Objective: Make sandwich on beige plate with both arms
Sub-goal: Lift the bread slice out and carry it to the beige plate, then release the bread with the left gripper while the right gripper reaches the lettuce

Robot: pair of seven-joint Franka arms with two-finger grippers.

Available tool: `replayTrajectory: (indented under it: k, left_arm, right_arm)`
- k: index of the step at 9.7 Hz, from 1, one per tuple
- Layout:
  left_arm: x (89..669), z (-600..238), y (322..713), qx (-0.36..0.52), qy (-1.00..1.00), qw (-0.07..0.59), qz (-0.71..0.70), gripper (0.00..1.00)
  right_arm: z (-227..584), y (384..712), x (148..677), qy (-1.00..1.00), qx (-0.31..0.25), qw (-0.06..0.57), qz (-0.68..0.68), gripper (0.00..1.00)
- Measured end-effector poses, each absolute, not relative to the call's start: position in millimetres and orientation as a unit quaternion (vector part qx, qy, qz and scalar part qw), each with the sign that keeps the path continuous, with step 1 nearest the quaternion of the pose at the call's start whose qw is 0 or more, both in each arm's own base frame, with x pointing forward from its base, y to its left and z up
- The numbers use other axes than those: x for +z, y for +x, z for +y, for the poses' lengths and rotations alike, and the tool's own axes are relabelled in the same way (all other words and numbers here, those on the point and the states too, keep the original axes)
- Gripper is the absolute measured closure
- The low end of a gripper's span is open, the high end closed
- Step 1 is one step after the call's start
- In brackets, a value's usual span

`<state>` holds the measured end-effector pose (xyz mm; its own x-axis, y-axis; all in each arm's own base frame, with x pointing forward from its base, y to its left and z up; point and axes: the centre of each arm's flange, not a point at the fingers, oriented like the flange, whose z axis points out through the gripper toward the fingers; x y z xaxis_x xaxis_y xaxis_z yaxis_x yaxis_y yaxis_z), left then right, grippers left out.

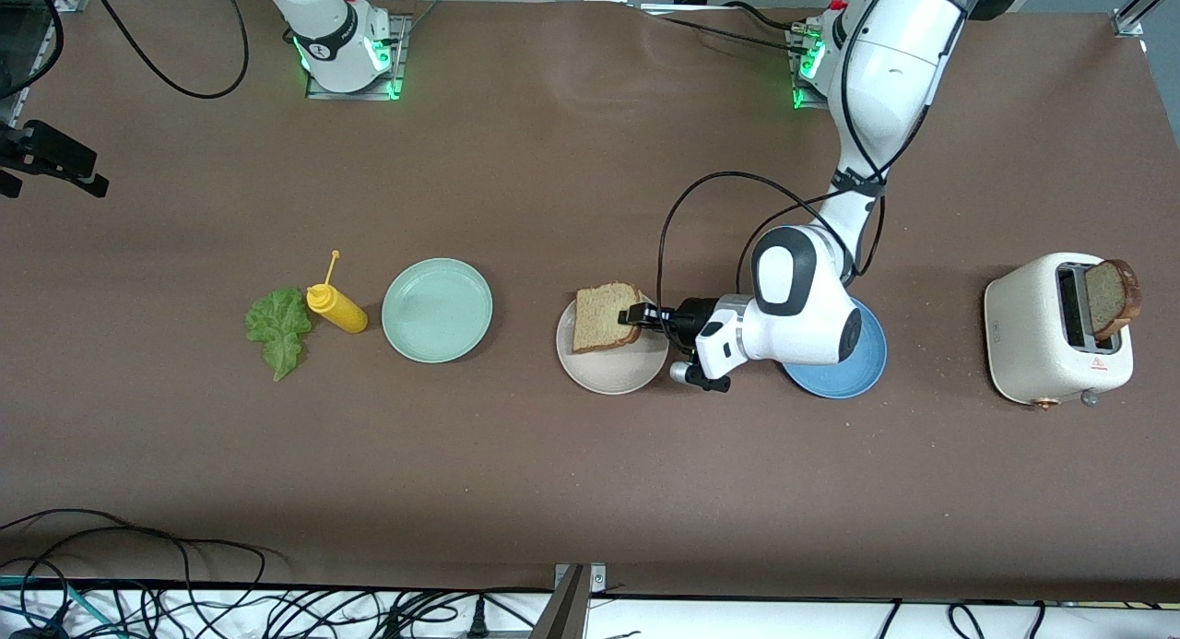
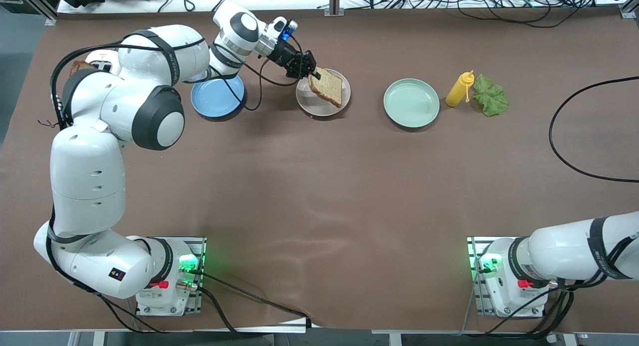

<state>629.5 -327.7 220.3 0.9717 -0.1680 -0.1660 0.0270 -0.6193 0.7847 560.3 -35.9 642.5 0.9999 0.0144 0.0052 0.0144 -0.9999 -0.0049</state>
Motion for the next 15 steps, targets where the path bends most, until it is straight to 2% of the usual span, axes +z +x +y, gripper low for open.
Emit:
replayTrajectory:
  k: [3, 4, 6, 7, 8, 9, 10, 11, 13, 15]
  left_arm:
    - [209, -319, 632, -0.102, 0.898, 0.425, -0.059, 0.88]
    - [207, -315, 633, -0.093, 0.901, 0.414, -0.087, 0.79]
    - [207, -311, 634, -0.088, 0.904, 0.405, -0.104, 0.5]
    - [207, -311, 634, -0.087, 0.904, 0.405, -0.105, 0.39]
    - [207, -310, 634, -0.087, 0.904, 0.405, -0.105, 0.21]
    - [207, -308, 635, -0.085, 0.905, 0.404, -0.104, 0.07]
    - [207, -305, 637, -0.083, 0.906, 0.402, -0.102, 0.0]
    - [209, -300, 641, -0.079, 0.908, 0.399, -0.1, 0.0]
    - [213, -282, 651, -0.069, 0.919, 0.373, -0.108, 0.0]
    - [226, -268, 660, -0.063, 0.935, 0.325, -0.126, 0.0]
  right_arm:
    - [-36, 560, 642, -1.0, -0.003, 0.002, -0.008, 0.0]
    - [-36, 561, 642, -1.0, -0.003, 0.002, -0.008, 0.0]
    - [-45, 563, 638, -1.0, -0.003, 0.002, -0.001, 0.0]
    - [-54, 566, 633, -1.0, 0.001, 0.002, 0.007, 0.0]
    - [-61, 570, 626, -1.0, 0.005, 0.001, 0.014, 0.0]
    - [-61, 575, 614, -1.0, 0.014, 0.002, 0.013, 0.0]
    - [-57, 583, 598, -1.0, 0.027, 0.002, 0.008, 0.0]
    - [-50, 590, 583, -0.999, 0.04, 0.002, 0.002, 0.0]
    - [-37, 597, 540, -0.995, 0.103, 0.004, -0.008, 0.0]
    - [-37, 598, 527, -0.992, 0.125, 0.005, -0.008, 0.0]
